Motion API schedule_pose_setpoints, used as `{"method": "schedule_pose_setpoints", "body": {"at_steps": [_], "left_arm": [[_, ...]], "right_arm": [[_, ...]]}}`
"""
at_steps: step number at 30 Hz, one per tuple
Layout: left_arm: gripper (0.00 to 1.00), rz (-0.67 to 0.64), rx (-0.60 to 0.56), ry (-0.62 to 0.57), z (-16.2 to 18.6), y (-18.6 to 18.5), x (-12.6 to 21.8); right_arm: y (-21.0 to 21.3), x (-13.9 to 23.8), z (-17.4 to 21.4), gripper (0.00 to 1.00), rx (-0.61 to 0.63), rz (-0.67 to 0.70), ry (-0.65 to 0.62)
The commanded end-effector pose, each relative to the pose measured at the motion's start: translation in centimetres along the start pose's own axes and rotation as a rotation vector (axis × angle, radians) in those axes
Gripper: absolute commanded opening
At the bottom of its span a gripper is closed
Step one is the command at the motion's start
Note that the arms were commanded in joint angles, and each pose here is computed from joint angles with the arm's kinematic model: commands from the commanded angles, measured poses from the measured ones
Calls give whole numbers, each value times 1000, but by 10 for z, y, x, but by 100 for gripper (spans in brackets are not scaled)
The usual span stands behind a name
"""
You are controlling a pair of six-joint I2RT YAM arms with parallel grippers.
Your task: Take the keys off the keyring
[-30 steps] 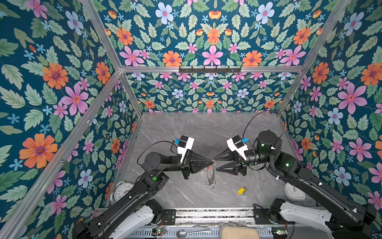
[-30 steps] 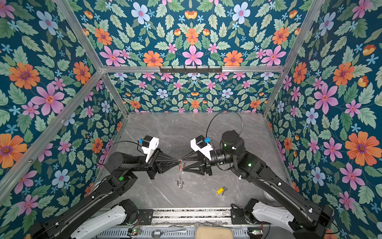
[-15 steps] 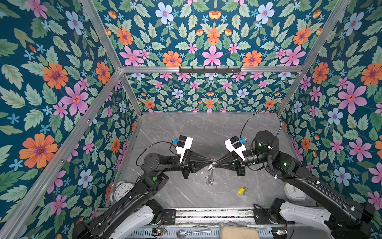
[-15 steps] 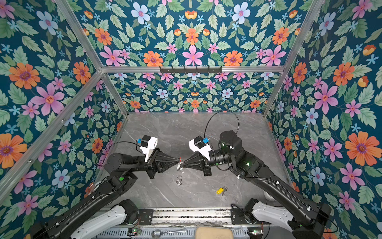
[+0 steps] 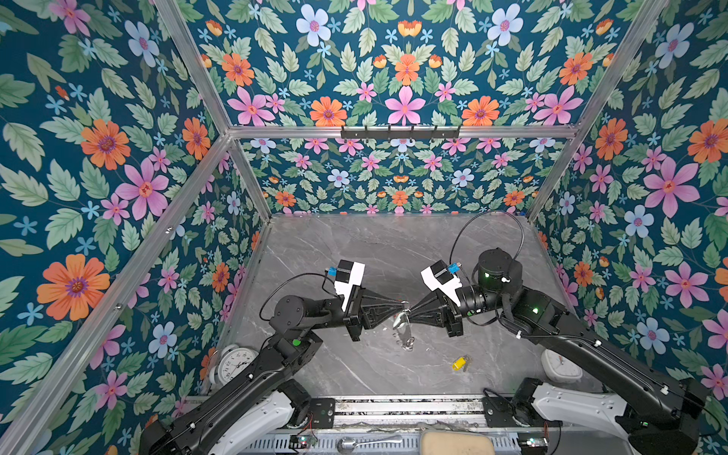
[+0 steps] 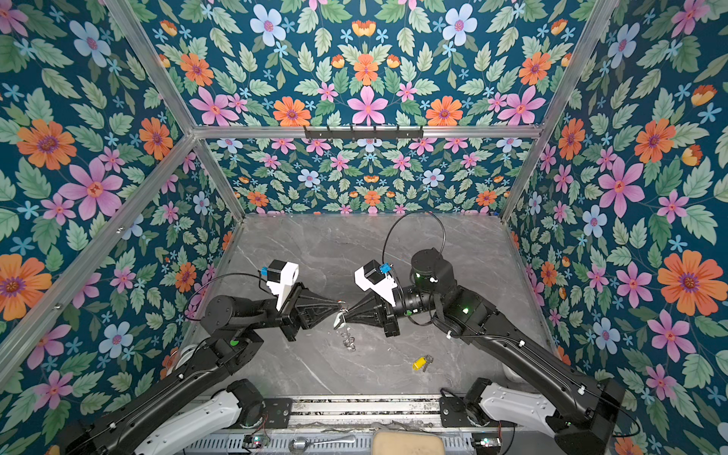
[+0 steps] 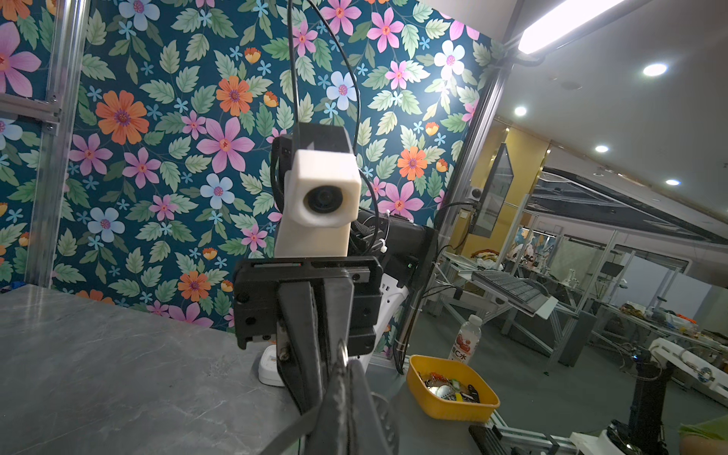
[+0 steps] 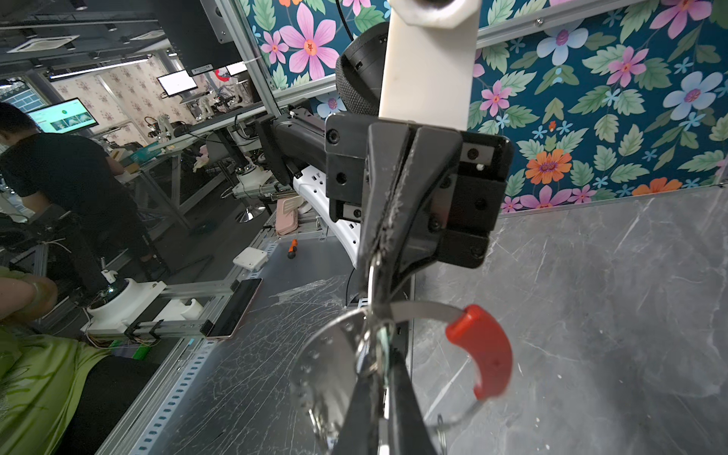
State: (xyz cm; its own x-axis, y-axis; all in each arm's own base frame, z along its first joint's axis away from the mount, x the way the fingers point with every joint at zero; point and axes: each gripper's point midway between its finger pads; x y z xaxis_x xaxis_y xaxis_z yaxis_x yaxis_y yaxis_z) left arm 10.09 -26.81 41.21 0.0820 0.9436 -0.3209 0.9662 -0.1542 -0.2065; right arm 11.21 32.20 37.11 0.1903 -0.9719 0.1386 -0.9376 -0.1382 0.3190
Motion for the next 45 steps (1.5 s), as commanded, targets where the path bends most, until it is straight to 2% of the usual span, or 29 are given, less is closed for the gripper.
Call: {"method": "schedule_pose_setpoints", "body": {"at_steps": [1,8,9,12,13,16,18,22,27,39,45], "left_arm": [[0,10,-89,-95,-21,-8,2],[0,-9,-113,-93,-18,-4,4],[0,-9,-115,-90,-17,-5,4],[0,-19,-126,-78,-16,-5,5],[0,-23,-135,-79,-16,-5,5],[0,-28,-159,-108,-18,-7,9],[0,-39,-172,-132,-19,-6,11],[0,-39,-190,-191,-25,-7,15],[0,-77,-211,-247,-30,-1,19],[0,-128,-218,-275,-30,14,19],[0,-155,-218,-285,-31,19,20]], "right_arm": [[-4,-6,5,0,-40,-5,14],[-13,-7,3,0,-62,42,6],[-12,-5,3,5,-54,54,7],[-9,5,2,37,-29,111,23],[-8,11,0,44,-13,146,18],[-1,29,-14,51,51,227,-38],[2,38,-33,54,90,264,-128],[-2,44,-71,54,70,289,-320],[-13,35,-85,53,-15,232,-422],[-6,17,-80,41,-44,108,-393],[-9,12,-73,26,-67,100,-364]]}}
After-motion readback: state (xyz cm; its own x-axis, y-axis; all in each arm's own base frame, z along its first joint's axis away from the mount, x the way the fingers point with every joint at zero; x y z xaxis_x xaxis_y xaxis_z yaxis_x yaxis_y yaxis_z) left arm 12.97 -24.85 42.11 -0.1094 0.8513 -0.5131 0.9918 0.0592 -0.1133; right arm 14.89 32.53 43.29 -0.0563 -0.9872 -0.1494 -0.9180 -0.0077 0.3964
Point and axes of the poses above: each gripper's point midway between its finger pads, its own x axis back along the fingers, its own y axis along the line the jaws close on, z = x × y, and after that the axes turned 5 degrees about -x, right-handed
